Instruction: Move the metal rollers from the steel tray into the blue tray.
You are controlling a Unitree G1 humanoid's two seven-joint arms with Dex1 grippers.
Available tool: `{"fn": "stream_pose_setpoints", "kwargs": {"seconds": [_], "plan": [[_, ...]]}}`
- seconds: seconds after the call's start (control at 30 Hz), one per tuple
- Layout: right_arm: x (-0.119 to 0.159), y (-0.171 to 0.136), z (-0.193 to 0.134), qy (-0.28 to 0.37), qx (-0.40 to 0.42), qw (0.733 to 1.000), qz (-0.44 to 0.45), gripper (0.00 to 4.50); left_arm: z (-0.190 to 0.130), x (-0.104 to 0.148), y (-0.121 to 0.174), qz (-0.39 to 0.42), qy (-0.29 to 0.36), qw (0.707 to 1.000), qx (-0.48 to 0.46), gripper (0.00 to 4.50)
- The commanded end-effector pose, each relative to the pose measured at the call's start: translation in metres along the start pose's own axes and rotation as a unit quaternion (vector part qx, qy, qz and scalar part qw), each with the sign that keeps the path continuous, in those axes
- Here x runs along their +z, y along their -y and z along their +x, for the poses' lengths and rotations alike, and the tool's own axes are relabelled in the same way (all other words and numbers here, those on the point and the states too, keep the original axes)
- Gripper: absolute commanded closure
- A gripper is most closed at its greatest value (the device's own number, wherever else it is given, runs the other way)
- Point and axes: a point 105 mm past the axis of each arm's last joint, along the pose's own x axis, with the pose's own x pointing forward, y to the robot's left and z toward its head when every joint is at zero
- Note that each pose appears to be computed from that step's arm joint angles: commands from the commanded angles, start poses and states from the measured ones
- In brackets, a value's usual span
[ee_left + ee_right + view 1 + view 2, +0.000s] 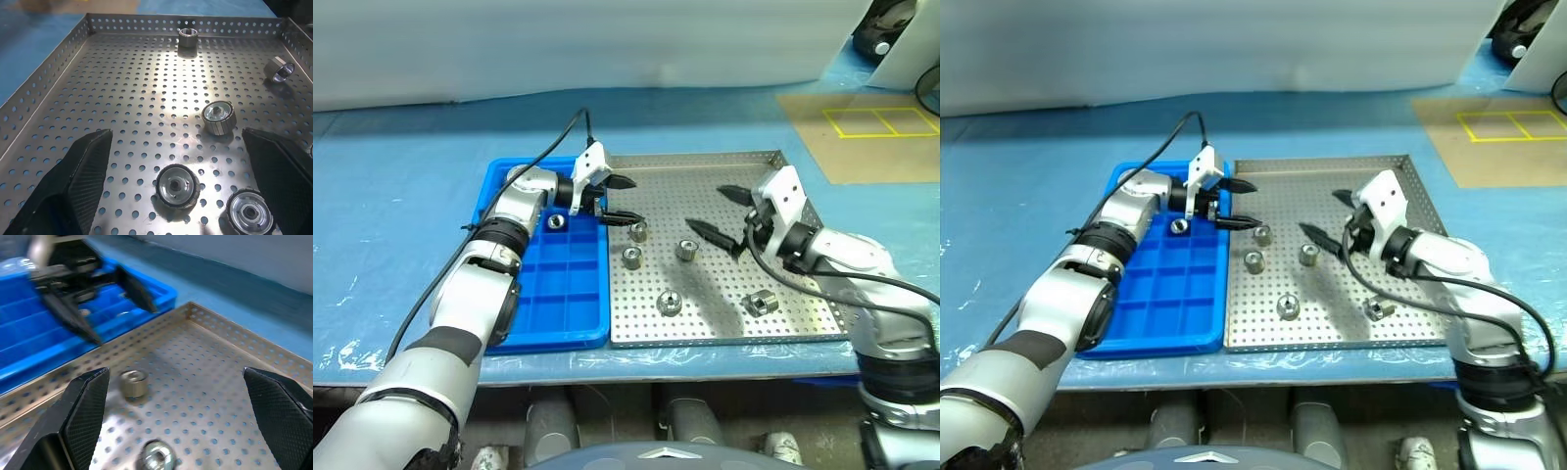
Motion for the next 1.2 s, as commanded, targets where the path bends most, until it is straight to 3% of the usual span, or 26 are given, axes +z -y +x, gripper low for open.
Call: {"fn": "stream_pose_setpoints", "kwargs": {"seconds": [0.03,0.3,0.5,0.93,1.03,1.2], "plan": [[0.011,-0.010,-0.011,-0.002,0.017,1.000,-0.022,0.00,0.011,0.005,-0.002,0.038,-0.026,0.999,-0.002,0.03],[0.004,-0.015,-0.015,-0.014,-0.023,0.999,-0.017,0.00,0.026,-0.008,-0.003,0.062,-0.092,0.994,0.013,0.03],[0.001,-0.012,-0.020,-0.020,-0.058,0.998,-0.018,0.00,0.024,-0.022,-0.007,0.084,-0.161,0.983,0.025,0.03],[-0.006,-0.012,-0.021,-0.029,-0.085,0.996,-0.017,0.00,0.018,-0.051,0.004,0.085,-0.247,0.965,-0.019,0.03],[-0.007,-0.010,-0.021,-0.030,-0.088,0.995,-0.017,0.00,0.013,-0.056,0.006,0.087,-0.265,0.960,-0.028,0.59],[-0.008,-0.008,-0.021,-0.031,-0.093,0.995,-0.019,0.00,0.009,-0.058,0.002,0.093,-0.276,0.957,-0.015,2.26]]}}
